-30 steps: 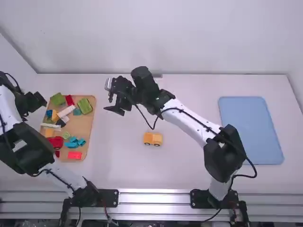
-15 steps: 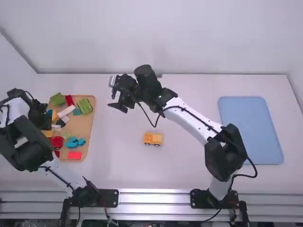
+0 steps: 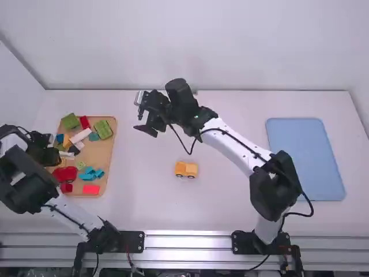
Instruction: Assemble lego blocks to make yellow taxi
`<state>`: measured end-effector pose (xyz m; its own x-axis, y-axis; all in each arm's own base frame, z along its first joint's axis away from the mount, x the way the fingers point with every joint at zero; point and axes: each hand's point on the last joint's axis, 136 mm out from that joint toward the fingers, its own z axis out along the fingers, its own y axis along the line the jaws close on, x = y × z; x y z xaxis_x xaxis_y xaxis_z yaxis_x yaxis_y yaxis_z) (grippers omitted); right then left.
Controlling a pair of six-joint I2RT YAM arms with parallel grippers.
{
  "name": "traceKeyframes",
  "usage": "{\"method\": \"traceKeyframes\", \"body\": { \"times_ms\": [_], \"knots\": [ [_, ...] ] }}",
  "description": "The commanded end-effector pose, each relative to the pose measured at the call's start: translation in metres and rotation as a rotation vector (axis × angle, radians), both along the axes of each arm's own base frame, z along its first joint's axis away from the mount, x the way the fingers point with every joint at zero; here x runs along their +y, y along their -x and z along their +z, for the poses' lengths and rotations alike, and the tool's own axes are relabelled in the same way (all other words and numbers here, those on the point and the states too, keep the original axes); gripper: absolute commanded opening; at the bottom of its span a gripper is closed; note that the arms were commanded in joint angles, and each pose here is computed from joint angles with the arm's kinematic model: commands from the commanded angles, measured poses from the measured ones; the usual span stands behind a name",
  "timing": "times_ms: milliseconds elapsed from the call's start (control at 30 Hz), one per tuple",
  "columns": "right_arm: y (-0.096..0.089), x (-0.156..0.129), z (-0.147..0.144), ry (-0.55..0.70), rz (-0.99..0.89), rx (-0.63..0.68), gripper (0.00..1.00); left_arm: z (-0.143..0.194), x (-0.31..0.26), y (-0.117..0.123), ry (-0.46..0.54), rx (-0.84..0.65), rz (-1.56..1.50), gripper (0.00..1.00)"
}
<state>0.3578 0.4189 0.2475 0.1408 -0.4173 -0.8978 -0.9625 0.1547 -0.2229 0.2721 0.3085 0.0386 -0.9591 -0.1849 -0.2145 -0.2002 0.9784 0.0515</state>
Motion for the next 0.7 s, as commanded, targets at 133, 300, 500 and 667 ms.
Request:
{"method": "traceKeyframes", "body": {
  "times_ms": [133,300,500,667],
  "knots": [
    [-0.008,-0.004,0.005,0.001,-0.004,-0.023,0.98,-0.014,-0.016,-0.006,0.062,-0.006,-0.081,0.55],
    [-0.009,-0.007,0.003,0.009,-0.010,-0.013,0.98,-0.014,-0.010,-0.008,0.041,-0.016,-0.062,0.56],
    [-0.006,-0.008,-0.003,0.032,0.003,-0.013,0.98,-0.020,-0.009,-0.002,0.046,-0.007,-0.047,0.58],
    [-0.006,-0.009,-0.003,0.035,0.003,-0.010,0.98,-0.037,-0.010,0.001,0.034,-0.013,-0.005,0.54]
  ]
}}
